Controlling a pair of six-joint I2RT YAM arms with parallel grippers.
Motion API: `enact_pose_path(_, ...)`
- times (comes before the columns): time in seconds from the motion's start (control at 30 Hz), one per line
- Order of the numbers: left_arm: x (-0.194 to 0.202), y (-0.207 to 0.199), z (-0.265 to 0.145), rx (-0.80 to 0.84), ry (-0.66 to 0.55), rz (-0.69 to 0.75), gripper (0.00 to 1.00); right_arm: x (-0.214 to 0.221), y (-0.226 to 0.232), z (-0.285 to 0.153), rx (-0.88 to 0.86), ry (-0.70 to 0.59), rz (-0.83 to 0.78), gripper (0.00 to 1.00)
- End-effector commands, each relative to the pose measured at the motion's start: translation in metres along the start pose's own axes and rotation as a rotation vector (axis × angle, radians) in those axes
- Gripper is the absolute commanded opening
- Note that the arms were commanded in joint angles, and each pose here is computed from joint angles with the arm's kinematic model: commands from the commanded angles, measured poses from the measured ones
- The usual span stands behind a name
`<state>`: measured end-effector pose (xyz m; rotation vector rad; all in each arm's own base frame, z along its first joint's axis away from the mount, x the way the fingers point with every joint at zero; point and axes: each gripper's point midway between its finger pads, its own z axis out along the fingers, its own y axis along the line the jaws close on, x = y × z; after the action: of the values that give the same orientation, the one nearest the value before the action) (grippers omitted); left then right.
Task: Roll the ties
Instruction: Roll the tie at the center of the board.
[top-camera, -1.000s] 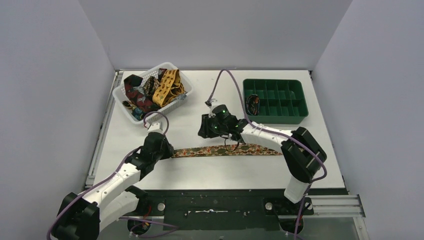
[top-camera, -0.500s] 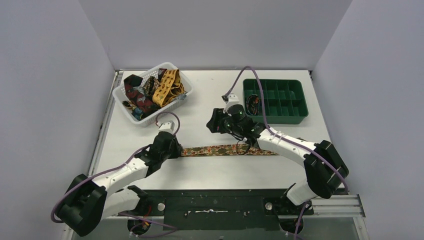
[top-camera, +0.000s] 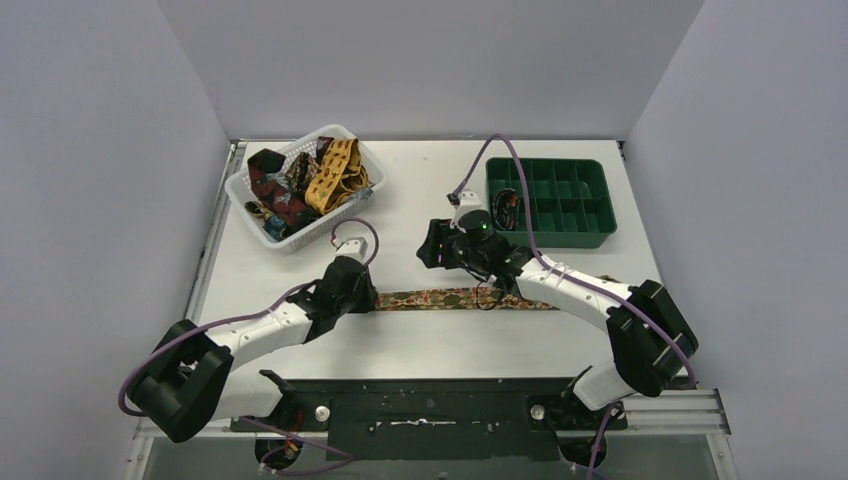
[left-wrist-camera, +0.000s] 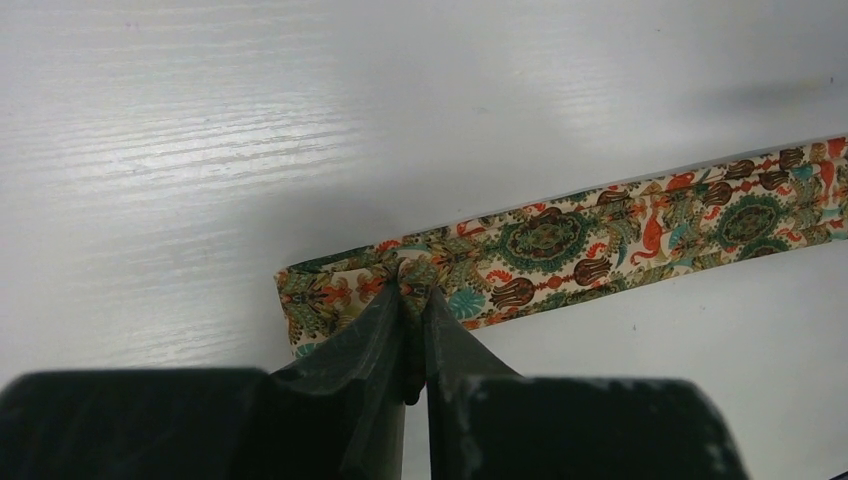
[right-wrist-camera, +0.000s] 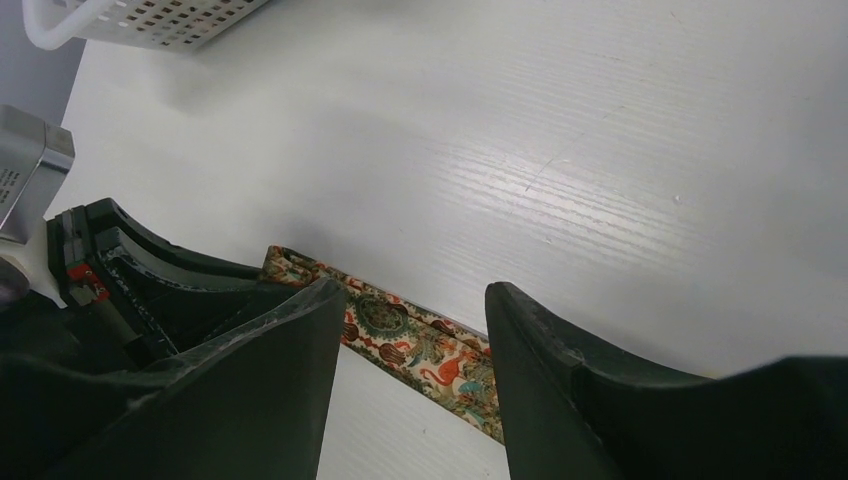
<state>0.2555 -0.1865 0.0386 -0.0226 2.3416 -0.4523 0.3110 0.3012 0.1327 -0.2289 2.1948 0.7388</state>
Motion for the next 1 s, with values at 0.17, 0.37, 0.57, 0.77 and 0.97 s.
enact_pose_path(0.17, -0.019, -0.034, 0.000, 0.120, -0.016, 0.041, 0.20, -0.012, 0.002, 0.002, -0.002, -0.020, -0.002, 0.56)
enact_pose_path(0.37, -0.020, -0.052, -0.002, 0.203, 0.008, 0.059, 0.31, -0.008, 0.001, 0.005, -0.004, 0.003, 0.000, 0.56)
enact_pose_path(0.57, -0.014, -0.066, -0.006, 0.266, 0.066, 0.044, 0.34, -0.005, 0.001, 0.007, -0.022, 0.028, 0.026, 0.57)
enact_pose_path(0.77, -0.039, -0.073, -0.025, 0.297, -0.026, -0.028, 0.38, -0.003, 0.010, 0.007, -0.104, 0.047, 0.055, 0.59)
enact_pose_path(0.97, -0.065, -0.058, -0.053, 0.275, -0.147, -0.096, 0.48, 0.010, 0.033, 0.013, -0.245, 0.100, 0.098, 0.60)
